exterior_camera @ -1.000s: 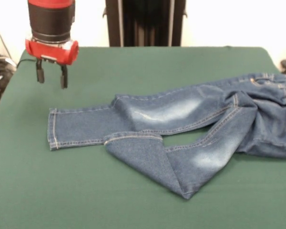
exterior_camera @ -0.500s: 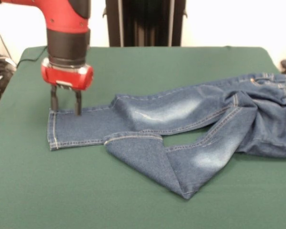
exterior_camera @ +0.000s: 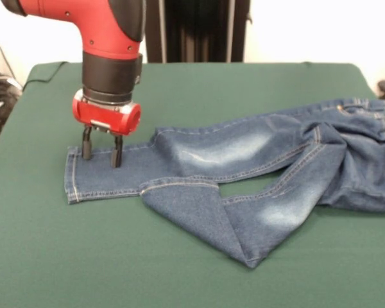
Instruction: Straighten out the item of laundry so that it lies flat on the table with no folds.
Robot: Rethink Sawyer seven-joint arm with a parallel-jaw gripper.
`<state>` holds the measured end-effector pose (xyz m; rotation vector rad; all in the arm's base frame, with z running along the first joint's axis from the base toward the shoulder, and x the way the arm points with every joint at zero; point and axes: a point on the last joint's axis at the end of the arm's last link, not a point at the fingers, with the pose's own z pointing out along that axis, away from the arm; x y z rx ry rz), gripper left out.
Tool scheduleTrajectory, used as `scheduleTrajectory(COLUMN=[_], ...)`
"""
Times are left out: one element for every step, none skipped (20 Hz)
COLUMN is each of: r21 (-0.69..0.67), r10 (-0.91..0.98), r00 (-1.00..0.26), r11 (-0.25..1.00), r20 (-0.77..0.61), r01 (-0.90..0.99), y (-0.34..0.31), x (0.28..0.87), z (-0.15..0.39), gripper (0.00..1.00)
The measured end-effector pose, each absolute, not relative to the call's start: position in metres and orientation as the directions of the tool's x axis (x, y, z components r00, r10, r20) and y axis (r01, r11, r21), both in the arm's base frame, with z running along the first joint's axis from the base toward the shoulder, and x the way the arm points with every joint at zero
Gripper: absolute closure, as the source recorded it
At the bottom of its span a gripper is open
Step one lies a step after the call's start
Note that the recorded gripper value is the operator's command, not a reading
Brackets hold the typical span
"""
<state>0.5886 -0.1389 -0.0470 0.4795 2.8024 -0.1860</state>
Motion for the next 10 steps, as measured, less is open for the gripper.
scheduleTrajectory(r21=[-0.085,-0.093,-0.101,-0.103,-0.102,-0.101,-0.085,-0.079,-0.071,-0.043], r10=[0.306,0.304,0.302,0.302,0.303,0.305,0.325,0.333,0.341,0.374], r00=[-0.902,-0.903,-0.903,-0.903,-0.902,-0.901,-0.893,-0.89,-0.886,-0.872], r11=[0.935,0.934,0.933,0.932,0.932,0.931,0.926,0.924,0.922,0.912], r20=[-0.305,-0.305,-0.306,-0.307,-0.308,-0.309,-0.311,-0.313,-0.313,-0.315], r01=[0.345,0.346,0.346,0.346,0.349,0.351,0.367,0.373,0.38,0.407], y=[-0.138,-0.137,-0.137,-0.138,-0.139,-0.14,-0.146,-0.148,-0.15,-0.161], x=[0.589,0.59,0.59,0.591,0.592,0.592,0.593,0.594,0.595,0.599], z=[-0.047,-0.047,-0.047,-0.047,-0.047,-0.047,-0.048,-0.048,-0.048,-0.048], gripper=[0.0,0.0,0.0,0.0,0.0,0.0,0.0,0.0,0.0,0.0])
